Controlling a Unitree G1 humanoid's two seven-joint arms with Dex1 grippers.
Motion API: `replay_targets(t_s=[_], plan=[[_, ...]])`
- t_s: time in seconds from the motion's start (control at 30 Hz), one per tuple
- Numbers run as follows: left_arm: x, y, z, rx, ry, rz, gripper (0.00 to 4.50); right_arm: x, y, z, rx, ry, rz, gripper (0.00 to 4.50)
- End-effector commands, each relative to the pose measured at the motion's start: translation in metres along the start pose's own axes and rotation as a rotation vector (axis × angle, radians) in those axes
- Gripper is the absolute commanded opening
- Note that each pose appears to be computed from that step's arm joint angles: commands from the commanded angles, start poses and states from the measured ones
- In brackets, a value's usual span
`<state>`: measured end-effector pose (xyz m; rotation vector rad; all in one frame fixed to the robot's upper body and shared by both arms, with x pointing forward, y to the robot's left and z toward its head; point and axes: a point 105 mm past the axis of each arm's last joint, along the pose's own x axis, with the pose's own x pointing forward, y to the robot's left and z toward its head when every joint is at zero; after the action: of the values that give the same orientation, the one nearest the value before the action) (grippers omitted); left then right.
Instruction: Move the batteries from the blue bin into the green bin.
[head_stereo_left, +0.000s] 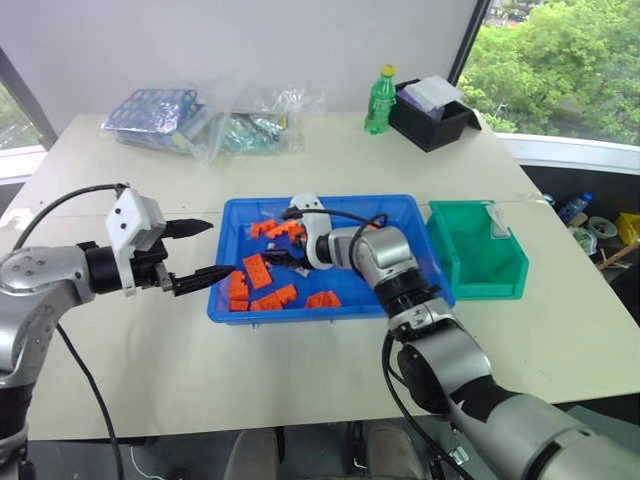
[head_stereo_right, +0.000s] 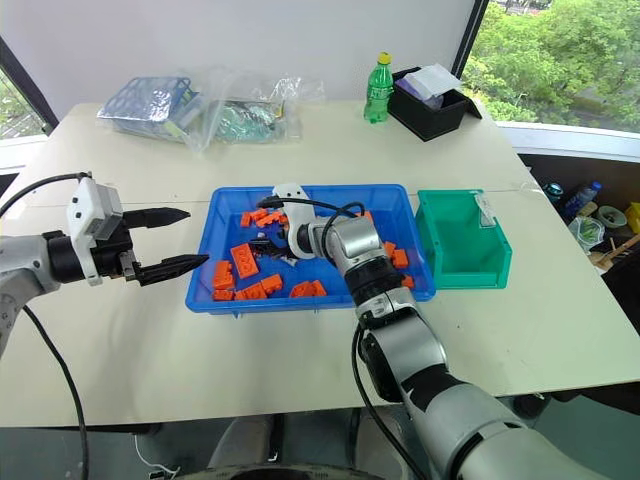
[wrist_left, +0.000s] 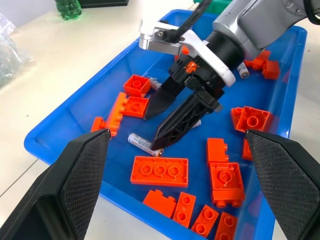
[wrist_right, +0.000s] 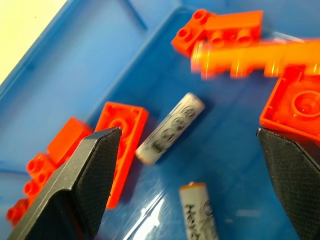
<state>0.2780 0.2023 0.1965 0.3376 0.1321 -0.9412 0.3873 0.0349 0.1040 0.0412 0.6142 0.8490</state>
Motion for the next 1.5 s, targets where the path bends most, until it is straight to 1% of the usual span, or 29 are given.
replay_targets(t_s=[0.03, 0.3, 0.5, 0.6, 0.67, 0.7, 0.73, 0.8, 0.83, 1.2, 1.3, 1.4, 1.5], plan=[[-0.007, 0.003, 0.012, 0.052, -0.020, 0.034, 4.50, 0.006, 0.003, 0.005, -0.020, -0.013, 0.000, 4.45], [-0.008, 0.005, 0.015, 0.057, -0.030, 0.052, 4.50, 0.017, 0.012, -0.007, -0.095, 0.026, 0.015, 4.45], [-0.008, 0.008, 0.017, 0.059, -0.034, 0.055, 4.50, 0.018, 0.018, -0.014, -0.150, 0.049, 0.028, 4.45], [-0.006, 0.010, 0.018, 0.060, -0.039, 0.054, 4.50, 0.018, 0.020, -0.019, -0.157, 0.059, 0.031, 3.63], [-0.005, 0.010, 0.019, 0.060, -0.043, 0.051, 4.50, 0.018, 0.019, -0.022, -0.161, 0.063, 0.030, 2.67], [-0.005, 0.010, 0.019, 0.060, -0.044, 0.050, 4.50, 0.017, 0.019, -0.023, -0.163, 0.064, 0.029, 2.07], [-0.004, 0.010, 0.019, 0.060, -0.045, 0.048, 4.50, 0.017, 0.018, -0.024, -0.171, 0.066, 0.022, 1.60], [-0.003, 0.010, 0.020, 0.062, -0.048, 0.045, 4.50, 0.017, 0.017, -0.023, -0.178, 0.066, 0.016, 0.50], [-0.003, 0.010, 0.020, 0.062, -0.049, 0.043, 4.50, 0.016, 0.016, -0.022, -0.180, 0.064, 0.016, 0.08], [0.004, 0.012, 0.020, 0.065, -0.060, 0.022, 4.50, 0.002, 0.005, -0.006, -0.180, 0.019, -0.004, 0.08], [0.007, 0.013, 0.022, 0.063, -0.069, 0.013, 4.50, -0.006, -0.001, 0.007, -0.174, -0.018, -0.028, 0.08], [0.011, 0.011, 0.022, 0.052, -0.080, -0.005, 4.50, -0.024, -0.006, 0.026, -0.160, -0.077, -0.038, 0.08], [0.015, 0.008, 0.021, 0.043, -0.088, -0.024, 4.50, -0.061, -0.015, 0.048, -0.135, -0.166, -0.073, 0.08]])
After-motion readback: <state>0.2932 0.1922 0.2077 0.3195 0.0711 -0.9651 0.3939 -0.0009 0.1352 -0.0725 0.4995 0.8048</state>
